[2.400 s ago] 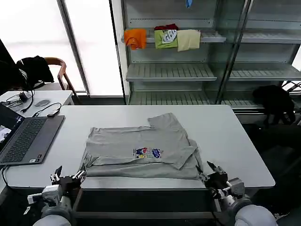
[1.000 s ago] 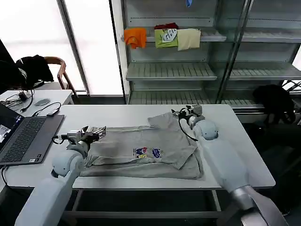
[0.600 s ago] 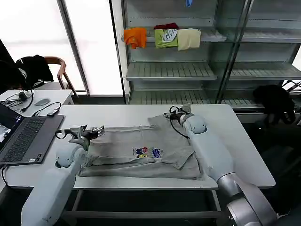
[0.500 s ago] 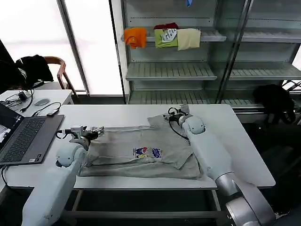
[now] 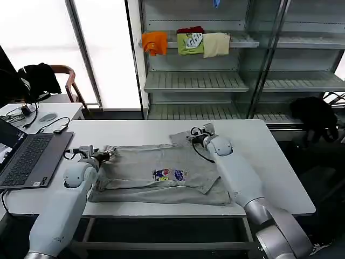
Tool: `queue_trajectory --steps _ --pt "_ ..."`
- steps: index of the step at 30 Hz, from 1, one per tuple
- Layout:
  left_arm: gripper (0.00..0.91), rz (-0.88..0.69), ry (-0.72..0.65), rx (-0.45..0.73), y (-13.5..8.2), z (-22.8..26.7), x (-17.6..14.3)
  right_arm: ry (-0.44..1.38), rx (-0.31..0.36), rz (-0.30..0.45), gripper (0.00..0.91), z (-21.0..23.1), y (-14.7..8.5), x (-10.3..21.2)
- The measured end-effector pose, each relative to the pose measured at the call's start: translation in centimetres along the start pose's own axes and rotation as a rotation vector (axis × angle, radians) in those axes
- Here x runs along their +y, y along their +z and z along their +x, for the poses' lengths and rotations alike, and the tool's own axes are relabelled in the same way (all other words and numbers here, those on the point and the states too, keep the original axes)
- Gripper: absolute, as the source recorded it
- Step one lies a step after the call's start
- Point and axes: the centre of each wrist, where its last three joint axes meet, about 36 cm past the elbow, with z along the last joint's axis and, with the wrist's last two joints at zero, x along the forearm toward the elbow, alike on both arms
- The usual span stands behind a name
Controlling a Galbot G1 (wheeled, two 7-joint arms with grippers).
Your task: Fold and organize the clothes.
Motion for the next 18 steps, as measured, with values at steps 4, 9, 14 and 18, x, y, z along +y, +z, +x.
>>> queue_trajectory --steps 4,9,14,18 --pt "0.020 -0.007 0.006 0.007 0.25 -0.19 0.26 -0.007 0.003 0.003 0.393 0.01 0.36 -0.07" --pt "0.020 -0.014 0.013 0.010 0.40 -0.22 0.47 -0.013 0.000 0.005 0.272 0.04 0.67 -0.18" --pt "0.020 -0.014 0.013 0.002 0.62 0.04 0.84 -0.017 -0.015 0.008 0.151 0.32 0.82 -0.41" --pt "0.020 -0.007 0.022 -0.020 0.62 0.48 0.78 -0.023 -0.047 0.014 0.020 0.87 0.30 -0.49"
